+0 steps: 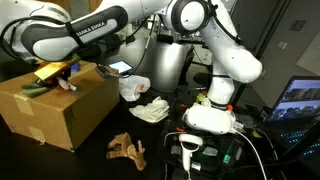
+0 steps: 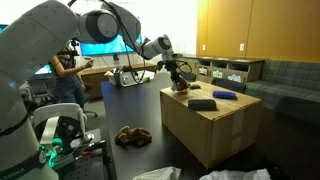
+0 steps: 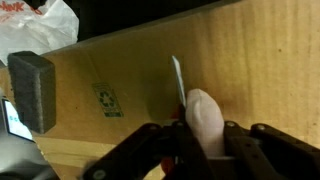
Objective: Retrieve the stuffed deer from the box and place it on the table. Lift the black object on the table and position it on top of the box. Take the plastic on the box and place it to the right of the table. Grab the red toy and the towel, then place them on the box. Lastly, pick up the blue object from the box and place it on the table.
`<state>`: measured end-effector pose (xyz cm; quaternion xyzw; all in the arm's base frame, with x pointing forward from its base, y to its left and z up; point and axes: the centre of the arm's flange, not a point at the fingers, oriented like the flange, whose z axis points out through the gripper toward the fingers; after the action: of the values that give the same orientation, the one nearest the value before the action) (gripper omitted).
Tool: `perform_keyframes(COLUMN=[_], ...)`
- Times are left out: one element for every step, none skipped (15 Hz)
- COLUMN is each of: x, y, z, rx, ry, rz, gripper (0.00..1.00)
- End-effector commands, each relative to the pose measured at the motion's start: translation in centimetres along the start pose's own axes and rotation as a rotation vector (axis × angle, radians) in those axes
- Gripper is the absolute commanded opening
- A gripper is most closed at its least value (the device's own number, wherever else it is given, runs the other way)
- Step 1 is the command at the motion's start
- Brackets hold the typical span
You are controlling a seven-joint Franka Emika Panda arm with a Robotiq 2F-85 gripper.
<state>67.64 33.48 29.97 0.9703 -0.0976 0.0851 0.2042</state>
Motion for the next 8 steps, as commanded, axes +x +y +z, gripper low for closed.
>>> perform_keyframes(x=[1.1, 0.9, 0.7, 0.5, 0.2, 0.1, -0.3, -0.5], y=[-0.2, -0.1, 0.1, 0.3, 0.5, 0.6, 1.0, 1.1], z=[-0.2, -0.2, -0.2, -0.4, -0.7, -0.8, -1.2, -1.5], rx=[-0.035, -0.04, -0.043, -0.042, -0.042, -0.042, -0.034, -0.03], ry=[-0.036, -0.04, -0.041, -0.038, -0.036, -0.035, -0.032, -0.03], rz=[-0.01, -0.012, -0.016, -0.019, -0.024, -0.026, -0.038, -0.045], gripper=[0.44, 0.44, 0.51, 0.58, 0.66, 0.74, 0.81, 0.89])
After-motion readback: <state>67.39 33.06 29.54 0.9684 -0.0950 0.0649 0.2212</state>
